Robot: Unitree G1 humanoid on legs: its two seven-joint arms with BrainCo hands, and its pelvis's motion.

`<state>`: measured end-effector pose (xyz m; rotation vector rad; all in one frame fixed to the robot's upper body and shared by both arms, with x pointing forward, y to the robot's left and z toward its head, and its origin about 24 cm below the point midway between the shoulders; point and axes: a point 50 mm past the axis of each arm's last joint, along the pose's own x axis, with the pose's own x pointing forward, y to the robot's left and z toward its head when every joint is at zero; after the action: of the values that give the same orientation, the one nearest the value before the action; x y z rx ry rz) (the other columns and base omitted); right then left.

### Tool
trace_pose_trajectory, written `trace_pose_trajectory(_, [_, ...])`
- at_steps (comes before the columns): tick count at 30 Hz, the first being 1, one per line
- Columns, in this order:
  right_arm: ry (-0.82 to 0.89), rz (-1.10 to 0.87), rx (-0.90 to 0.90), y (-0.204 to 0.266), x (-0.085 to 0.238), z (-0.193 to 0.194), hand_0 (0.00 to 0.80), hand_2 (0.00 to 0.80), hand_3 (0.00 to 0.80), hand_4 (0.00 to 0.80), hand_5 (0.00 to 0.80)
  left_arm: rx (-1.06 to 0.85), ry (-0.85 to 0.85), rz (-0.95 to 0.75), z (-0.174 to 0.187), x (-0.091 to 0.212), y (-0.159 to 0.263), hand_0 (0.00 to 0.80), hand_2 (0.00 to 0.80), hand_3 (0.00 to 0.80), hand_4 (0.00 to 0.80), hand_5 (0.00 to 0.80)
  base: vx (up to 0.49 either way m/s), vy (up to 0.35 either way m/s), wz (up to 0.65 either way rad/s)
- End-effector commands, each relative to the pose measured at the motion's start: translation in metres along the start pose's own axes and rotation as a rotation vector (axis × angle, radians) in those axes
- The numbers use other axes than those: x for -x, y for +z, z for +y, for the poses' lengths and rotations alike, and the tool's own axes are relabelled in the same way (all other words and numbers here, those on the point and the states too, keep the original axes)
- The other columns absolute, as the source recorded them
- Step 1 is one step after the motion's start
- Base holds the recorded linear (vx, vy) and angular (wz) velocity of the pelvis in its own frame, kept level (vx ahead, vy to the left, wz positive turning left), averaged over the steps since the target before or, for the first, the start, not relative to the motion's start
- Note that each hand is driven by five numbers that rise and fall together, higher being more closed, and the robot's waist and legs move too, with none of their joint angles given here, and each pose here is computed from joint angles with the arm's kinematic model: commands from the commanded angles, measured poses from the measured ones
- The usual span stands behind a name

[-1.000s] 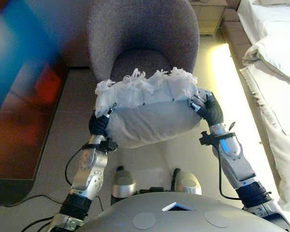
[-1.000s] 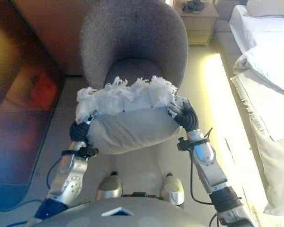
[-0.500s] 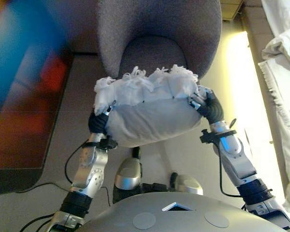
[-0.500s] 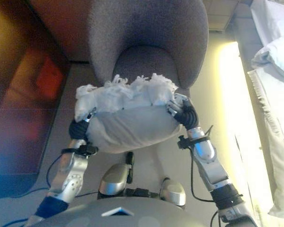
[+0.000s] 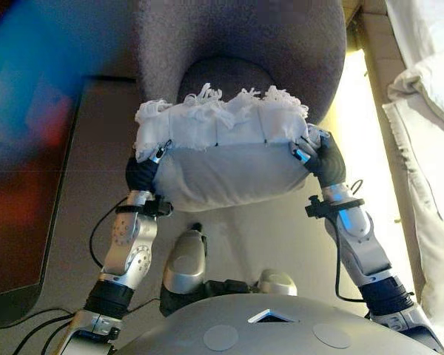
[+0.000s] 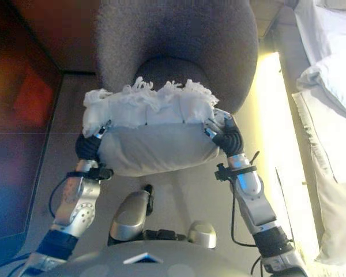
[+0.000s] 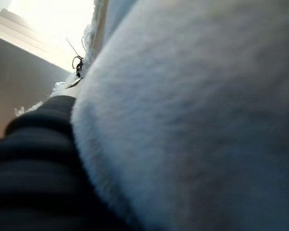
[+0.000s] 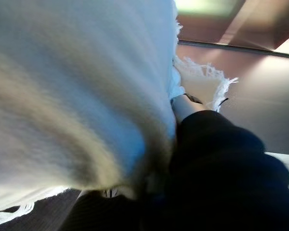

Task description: Pick up the cushion and take it to the sofa

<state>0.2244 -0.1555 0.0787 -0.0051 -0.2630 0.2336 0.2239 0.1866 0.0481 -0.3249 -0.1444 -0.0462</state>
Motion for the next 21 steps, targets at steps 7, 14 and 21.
trace_pose_trajectory(7, [0.052,-0.216,-0.019,0.031,-0.011,0.015,0.8,0.8,0.8,0.8,0.8,0.047,-0.213,-0.207,-0.04,-0.015,0.036,0.8,0.8,0.8,0.8,0.8,0.328,-0.004,0.13])
trace_pose_trajectory(14, [0.01,-0.204,-0.003,0.029,-0.017,0.009,0.8,0.8,0.8,0.8,0.8,0.061,-0.258,-0.17,-0.054,-0.013,0.026,0.8,0.8,0.8,0.8,0.8,0.544,-0.132,0.66])
trace_pose_trajectory(21, [0.025,-0.198,0.011,0.03,-0.016,0.005,0.8,0.8,0.8,0.8,0.8,0.079,-0.235,-0.164,-0.048,-0.009,0.024,0.8,0.8,0.8,0.8,0.8,0.499,-0.242,0.56])
